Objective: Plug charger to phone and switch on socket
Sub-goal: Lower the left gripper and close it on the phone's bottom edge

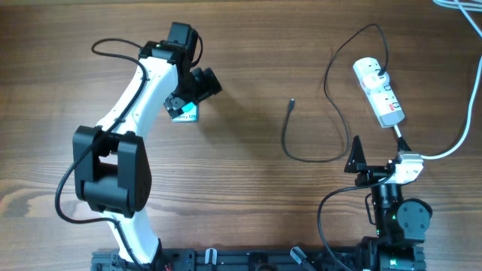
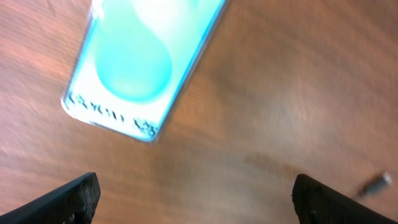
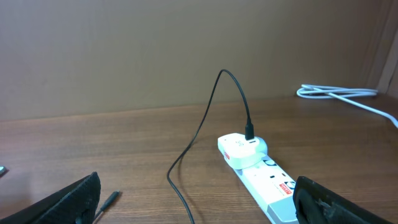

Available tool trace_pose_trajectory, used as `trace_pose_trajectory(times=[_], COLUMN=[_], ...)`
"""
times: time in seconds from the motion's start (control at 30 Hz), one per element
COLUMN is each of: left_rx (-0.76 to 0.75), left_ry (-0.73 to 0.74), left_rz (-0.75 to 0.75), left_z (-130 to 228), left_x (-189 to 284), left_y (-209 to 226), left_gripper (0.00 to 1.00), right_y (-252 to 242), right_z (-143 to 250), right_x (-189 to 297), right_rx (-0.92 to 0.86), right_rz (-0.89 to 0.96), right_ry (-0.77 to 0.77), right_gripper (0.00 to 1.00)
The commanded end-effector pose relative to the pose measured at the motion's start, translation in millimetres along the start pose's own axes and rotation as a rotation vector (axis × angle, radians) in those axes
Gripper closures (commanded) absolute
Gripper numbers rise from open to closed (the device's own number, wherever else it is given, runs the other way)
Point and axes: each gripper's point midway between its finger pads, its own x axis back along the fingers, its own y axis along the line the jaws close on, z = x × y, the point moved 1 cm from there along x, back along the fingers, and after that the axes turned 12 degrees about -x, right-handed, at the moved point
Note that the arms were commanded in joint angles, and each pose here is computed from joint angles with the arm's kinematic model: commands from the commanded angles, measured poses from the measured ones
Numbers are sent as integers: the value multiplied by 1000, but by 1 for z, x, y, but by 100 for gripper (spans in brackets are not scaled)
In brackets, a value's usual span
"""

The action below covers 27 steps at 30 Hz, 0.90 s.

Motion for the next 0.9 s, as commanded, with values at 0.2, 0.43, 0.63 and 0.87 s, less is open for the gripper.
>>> trace_pose_trajectory(times=[0.2,0.43,0.63,0.87], left_rx=[-98,-186,-189,-178], left_ry=[-244,-157,-60,89], left_rz=[-249,-270,-236,-179], left_z=[-62,-53,-34,-1], left_x=[-37,-88,-97,-97], left_y=[29,35,34,31], left_gripper=[0,0,2,6], right_y=[-3,-3,-3,-3], right_z=[-2,-2,-2,-2], right_x=[0,0,0,0], right_rx=[-11,-11,-11,-11], right_rz=[17,17,17,17], right_ry=[-13,-13,-13,-13], right_gripper=[0,0,0,0])
